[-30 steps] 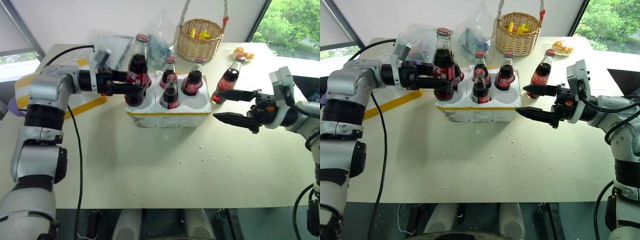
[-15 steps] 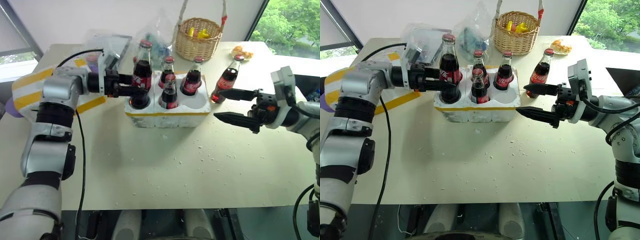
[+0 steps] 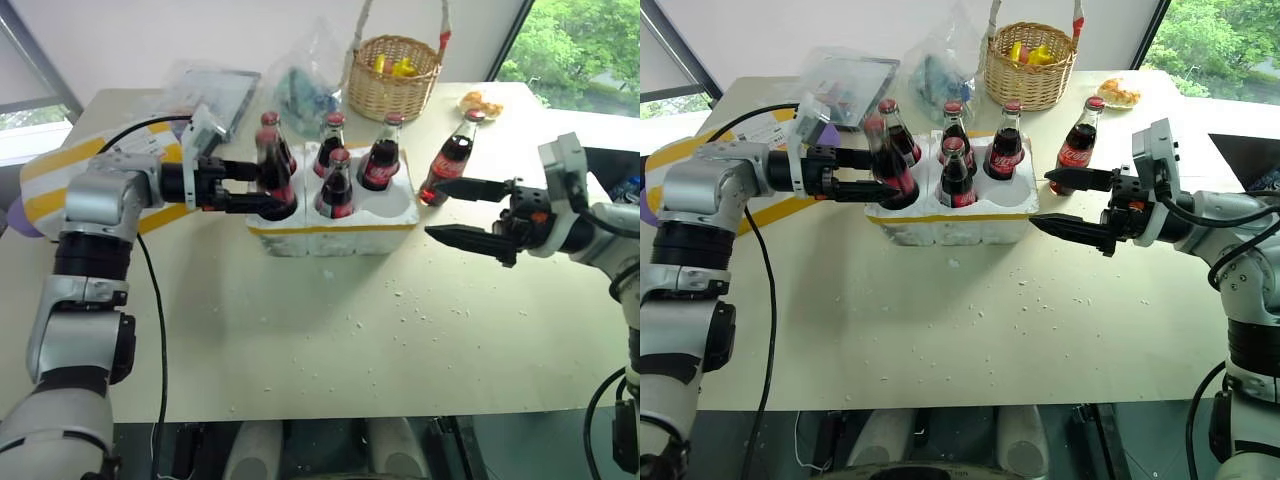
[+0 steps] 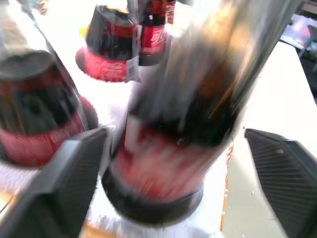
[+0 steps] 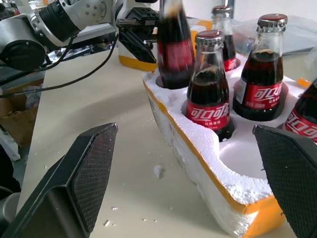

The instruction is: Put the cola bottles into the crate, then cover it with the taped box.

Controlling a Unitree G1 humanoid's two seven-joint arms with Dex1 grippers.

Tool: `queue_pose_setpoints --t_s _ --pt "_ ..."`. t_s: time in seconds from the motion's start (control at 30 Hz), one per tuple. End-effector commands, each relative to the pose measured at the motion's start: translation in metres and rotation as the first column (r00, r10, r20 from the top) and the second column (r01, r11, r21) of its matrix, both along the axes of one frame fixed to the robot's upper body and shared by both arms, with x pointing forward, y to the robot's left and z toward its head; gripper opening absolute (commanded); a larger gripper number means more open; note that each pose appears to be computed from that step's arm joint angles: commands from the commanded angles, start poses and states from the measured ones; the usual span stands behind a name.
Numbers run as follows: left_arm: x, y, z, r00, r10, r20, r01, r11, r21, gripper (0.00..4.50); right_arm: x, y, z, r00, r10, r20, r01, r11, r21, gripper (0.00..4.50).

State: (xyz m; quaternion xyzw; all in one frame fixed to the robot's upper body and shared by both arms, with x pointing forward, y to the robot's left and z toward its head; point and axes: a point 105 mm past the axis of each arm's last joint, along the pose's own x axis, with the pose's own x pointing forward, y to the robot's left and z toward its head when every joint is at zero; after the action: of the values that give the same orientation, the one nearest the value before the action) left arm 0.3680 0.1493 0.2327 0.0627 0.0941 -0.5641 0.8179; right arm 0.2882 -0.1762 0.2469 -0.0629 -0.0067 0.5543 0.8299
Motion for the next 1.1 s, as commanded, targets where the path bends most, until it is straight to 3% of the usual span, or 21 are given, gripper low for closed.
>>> queue_pose_setpoints --t_s 0.03,0.23,0.5,0.63,0.93,1.1 --pt "-0.005 0.007 0.013 0.998 0.019 0.056 -0.018 1.000 -0.022 4.44 -0.001 0.002 0.013 0.998 0.012 0.057 -0.012 1.000 0.011 4.50" --pt "-0.025 0.024 0.023 0.996 0.036 0.078 -0.034 0.999 -0.029 4.44 -0.001 0.002 0.013 0.998 0.007 0.058 -0.008 1.000 0.010 4.50" --pt "-0.091 0.038 0.043 0.998 -0.036 0.055 0.036 0.999 0.001 4.44 0.004 -0.012 0.011 0.996 -0.066 0.057 0.066 0.998 0.003 4.50" --pt "-0.124 0.031 0.041 0.997 -0.071 0.041 0.071 0.997 0.003 4.44 0.022 -0.033 -0.001 0.974 -0.222 0.053 0.222 0.975 0.007 4.50" --pt "-0.132 0.018 0.030 0.997 0.015 0.071 -0.011 0.999 -0.052 4.44 0.082 -0.070 -0.020 0.827 -0.561 0.028 0.558 0.826 0.075 4.50" --pt "-0.137 0.013 0.027 0.997 0.027 0.077 -0.023 0.998 -0.062 4.44 0.108 -0.074 -0.022 0.779 -0.627 -0.014 0.622 0.769 0.146 4.50"
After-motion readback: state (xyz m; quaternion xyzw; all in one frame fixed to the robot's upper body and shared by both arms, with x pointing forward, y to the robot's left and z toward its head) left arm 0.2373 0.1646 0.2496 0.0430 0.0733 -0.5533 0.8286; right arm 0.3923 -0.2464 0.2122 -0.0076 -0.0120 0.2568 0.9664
